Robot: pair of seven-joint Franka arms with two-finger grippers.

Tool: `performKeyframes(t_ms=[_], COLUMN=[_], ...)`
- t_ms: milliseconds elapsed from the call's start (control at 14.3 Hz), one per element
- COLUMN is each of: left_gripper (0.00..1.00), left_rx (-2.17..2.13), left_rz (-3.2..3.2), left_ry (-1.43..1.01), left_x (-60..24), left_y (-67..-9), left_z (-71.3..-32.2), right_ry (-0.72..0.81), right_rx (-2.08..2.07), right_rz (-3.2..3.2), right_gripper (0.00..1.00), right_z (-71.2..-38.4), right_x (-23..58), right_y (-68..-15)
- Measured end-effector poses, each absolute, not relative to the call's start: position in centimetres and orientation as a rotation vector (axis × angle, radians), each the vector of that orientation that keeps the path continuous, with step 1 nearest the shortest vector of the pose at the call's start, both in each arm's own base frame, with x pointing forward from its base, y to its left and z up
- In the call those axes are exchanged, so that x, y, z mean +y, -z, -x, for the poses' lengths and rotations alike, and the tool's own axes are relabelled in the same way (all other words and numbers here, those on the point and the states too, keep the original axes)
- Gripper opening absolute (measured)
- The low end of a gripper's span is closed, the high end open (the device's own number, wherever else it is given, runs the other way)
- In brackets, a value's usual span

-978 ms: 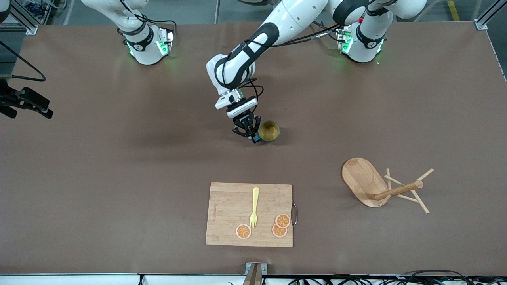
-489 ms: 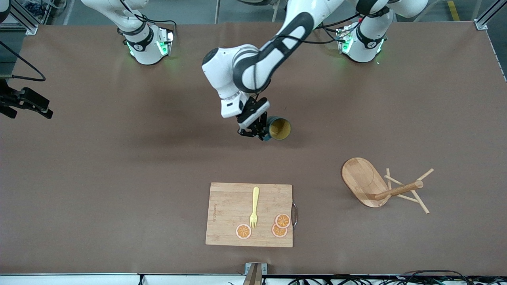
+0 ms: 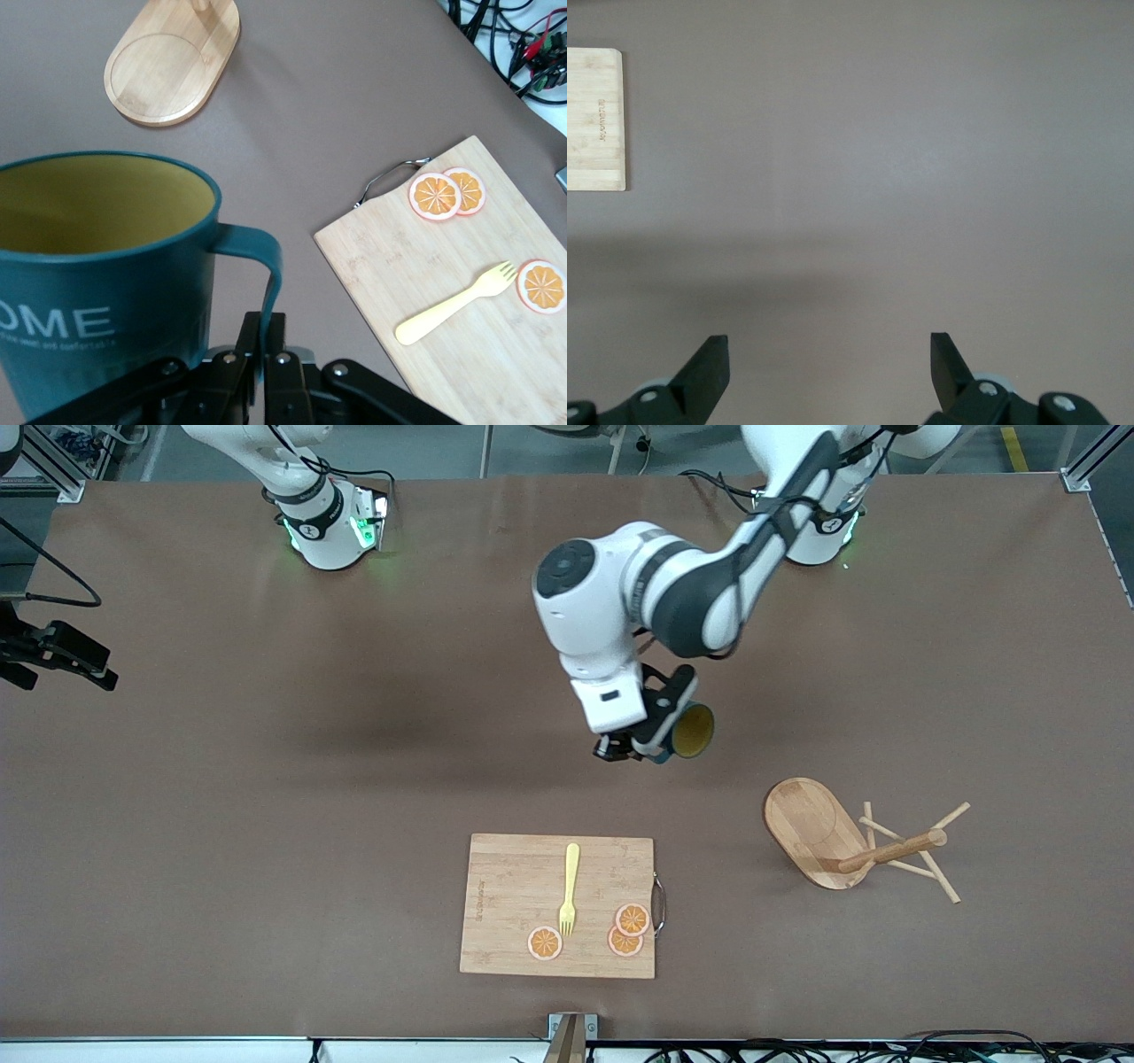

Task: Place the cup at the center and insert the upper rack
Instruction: 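Lift the teal mug with the left gripper toward the wooden stand, then hang the mug handle onto a stand peg with the left gripper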

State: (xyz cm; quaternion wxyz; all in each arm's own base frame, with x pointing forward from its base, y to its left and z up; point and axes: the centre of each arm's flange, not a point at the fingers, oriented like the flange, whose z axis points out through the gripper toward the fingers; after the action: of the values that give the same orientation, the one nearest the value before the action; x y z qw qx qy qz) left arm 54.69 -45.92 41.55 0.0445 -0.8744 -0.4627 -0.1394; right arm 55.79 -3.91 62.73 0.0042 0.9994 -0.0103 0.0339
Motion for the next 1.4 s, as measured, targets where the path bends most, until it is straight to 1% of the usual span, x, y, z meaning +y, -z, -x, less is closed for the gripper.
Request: performKeyframes(t_ms=[489,768,1187,1397], left_gripper=[0.05,0.05,0.05,0.05], left_rx=[-1.559,-1.665,-1.771,-1.946], left_rz=[2.867,2.956,3.026,2.979], left_ry=[-0.06,-0.306,-0.545,-0.741], left_x=[-33.5,-25.7,-19.1,-15.8], left_y=[-47.5,-48.6,-47.5,-46.5], left_z=[-61.6,-64.8,-66.8,-67.3], right_ry=[-0.101,-0.099,-0.099,-0.099], right_rx=[-0.024,-0.025,-0.027,-0.026], right_rz=[-3.132,-3.132,-3.132,-3.132], right_gripper=[1.0,1.0,1.0,1.0], right_z=[-55.8,-55.9,-55.9,-55.9], right_x=[-3.6,-3.6,-3.7,-3.7], right_y=[-62.6,-62.5,-62.5,-62.5])
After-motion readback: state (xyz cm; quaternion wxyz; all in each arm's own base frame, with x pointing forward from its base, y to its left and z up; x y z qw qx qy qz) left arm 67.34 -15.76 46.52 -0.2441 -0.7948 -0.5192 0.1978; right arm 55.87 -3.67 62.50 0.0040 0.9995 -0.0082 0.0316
